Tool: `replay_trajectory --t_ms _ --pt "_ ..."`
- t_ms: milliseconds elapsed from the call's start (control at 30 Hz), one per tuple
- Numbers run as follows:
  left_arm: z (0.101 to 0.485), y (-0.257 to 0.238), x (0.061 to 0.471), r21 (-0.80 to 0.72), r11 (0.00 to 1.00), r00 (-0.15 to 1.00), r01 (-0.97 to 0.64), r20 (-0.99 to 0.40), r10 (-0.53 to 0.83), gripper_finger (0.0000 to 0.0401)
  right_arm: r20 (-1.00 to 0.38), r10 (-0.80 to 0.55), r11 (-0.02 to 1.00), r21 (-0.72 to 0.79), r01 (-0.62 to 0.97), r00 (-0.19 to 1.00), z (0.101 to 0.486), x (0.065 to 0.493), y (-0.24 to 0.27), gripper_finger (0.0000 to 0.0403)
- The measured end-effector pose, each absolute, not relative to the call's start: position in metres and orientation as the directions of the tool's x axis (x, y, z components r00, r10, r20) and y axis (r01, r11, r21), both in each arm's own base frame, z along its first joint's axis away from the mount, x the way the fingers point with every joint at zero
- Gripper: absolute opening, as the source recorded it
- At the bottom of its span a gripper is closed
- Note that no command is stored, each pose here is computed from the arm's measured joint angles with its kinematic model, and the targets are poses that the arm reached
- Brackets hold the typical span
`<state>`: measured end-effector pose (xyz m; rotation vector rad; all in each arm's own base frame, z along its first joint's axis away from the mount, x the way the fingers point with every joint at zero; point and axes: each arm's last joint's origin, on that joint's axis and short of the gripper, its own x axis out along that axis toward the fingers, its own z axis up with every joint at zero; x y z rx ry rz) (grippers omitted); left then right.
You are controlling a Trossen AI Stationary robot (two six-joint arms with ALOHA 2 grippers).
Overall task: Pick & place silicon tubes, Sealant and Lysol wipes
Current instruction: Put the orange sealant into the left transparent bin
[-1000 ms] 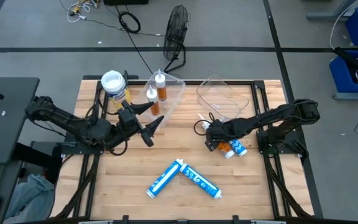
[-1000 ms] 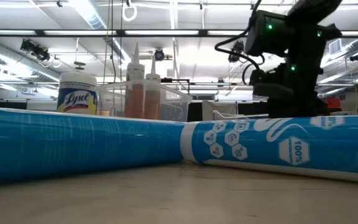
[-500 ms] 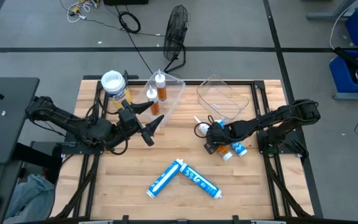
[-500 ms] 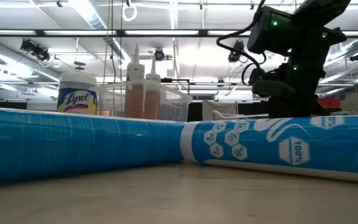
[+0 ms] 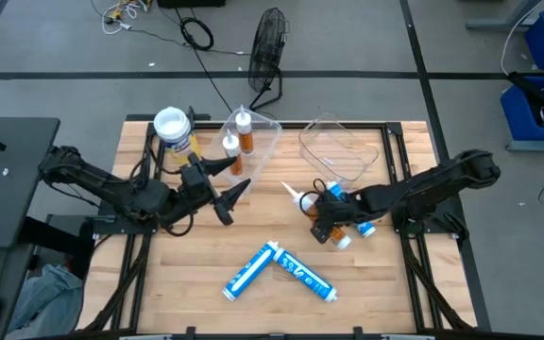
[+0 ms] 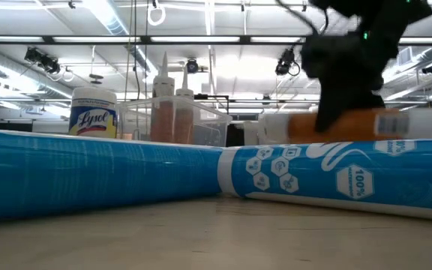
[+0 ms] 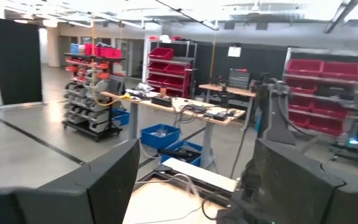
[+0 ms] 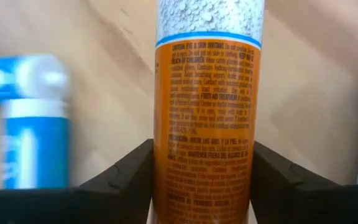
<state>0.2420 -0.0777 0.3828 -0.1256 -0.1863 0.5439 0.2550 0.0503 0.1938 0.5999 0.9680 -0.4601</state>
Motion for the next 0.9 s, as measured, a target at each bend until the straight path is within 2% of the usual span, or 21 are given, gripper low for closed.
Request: replay_trajectory --t_ms 333,533,700,900 --pt "0.393 -0.076 0.240 -0.288 0.846 0.829 -0.449 0.218 0.514 0.0323 -0.652 -0.204 0.825 0.287 0.487 0.730 0.271 0.252 0.046 0.0203" --pt "0.395 -0.067 0.243 -0.462 0.817 0.832 -0.345 0.251 0.494 0.0323 -0.475 -0.291 0.835 0.297 0.463 0.831 0.317 0.253 0.033 0.0203" --pt "0.396 -0.056 0.248 -0.571 0.796 0.861 -0.201 0.286 0.422 0.0323 -0.297 -0.279 0.886 0.287 0.364 0.913 0.353 0.261 0.027 0.0203" --pt "0.394 -0.043 0.253 -0.586 0.789 0.868 -0.186 0.279 0.412 0.0323 -0.166 -0.227 0.919 0.291 0.267 0.960 0.378 0.264 0.028 0.0203"
